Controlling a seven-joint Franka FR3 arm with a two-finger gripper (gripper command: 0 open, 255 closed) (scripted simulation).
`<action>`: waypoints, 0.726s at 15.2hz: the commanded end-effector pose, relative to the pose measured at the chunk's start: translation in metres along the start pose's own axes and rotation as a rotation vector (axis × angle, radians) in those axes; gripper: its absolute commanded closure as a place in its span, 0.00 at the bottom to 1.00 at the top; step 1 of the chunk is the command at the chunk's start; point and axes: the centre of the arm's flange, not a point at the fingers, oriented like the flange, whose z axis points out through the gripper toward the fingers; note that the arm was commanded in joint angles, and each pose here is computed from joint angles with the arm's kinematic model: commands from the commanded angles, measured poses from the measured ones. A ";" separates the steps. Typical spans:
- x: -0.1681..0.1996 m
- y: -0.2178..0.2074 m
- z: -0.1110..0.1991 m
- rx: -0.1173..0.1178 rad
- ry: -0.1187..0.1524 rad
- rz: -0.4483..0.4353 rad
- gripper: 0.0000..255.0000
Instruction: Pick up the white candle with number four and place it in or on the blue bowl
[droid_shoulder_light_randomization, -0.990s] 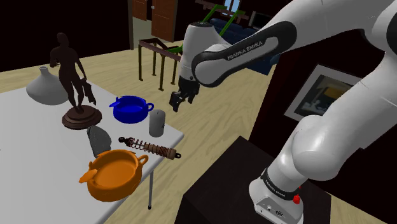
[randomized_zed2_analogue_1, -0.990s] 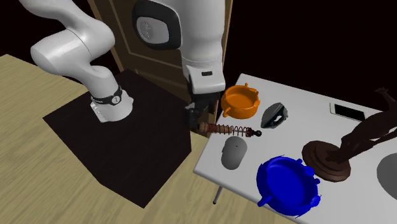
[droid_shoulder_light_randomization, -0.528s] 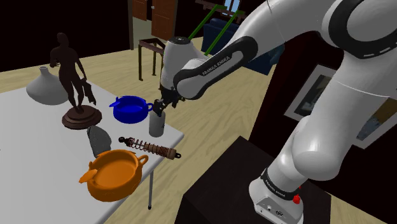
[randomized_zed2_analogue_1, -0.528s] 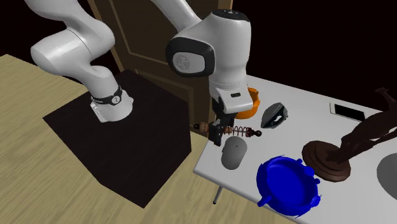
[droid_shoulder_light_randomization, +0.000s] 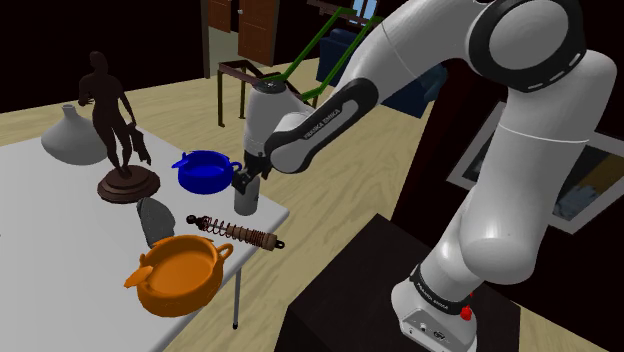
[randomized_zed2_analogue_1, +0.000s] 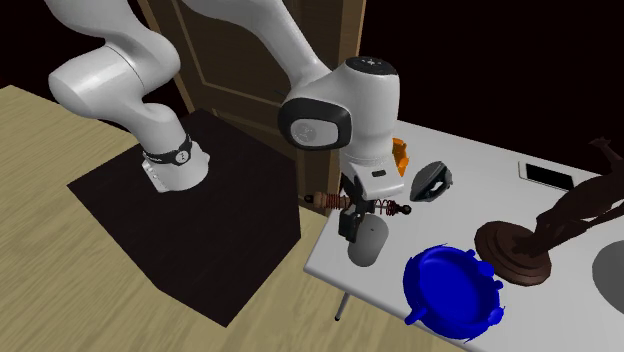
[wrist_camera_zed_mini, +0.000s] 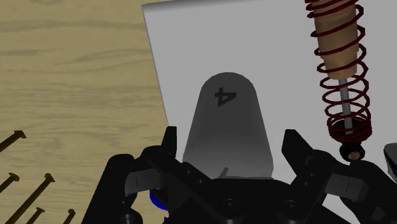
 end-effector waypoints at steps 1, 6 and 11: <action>0.000 0.000 0.007 0.000 0.001 0.000 0.00; 0.000 0.000 0.007 0.000 0.001 0.000 0.00; 0.000 0.000 0.007 0.000 0.001 0.000 1.00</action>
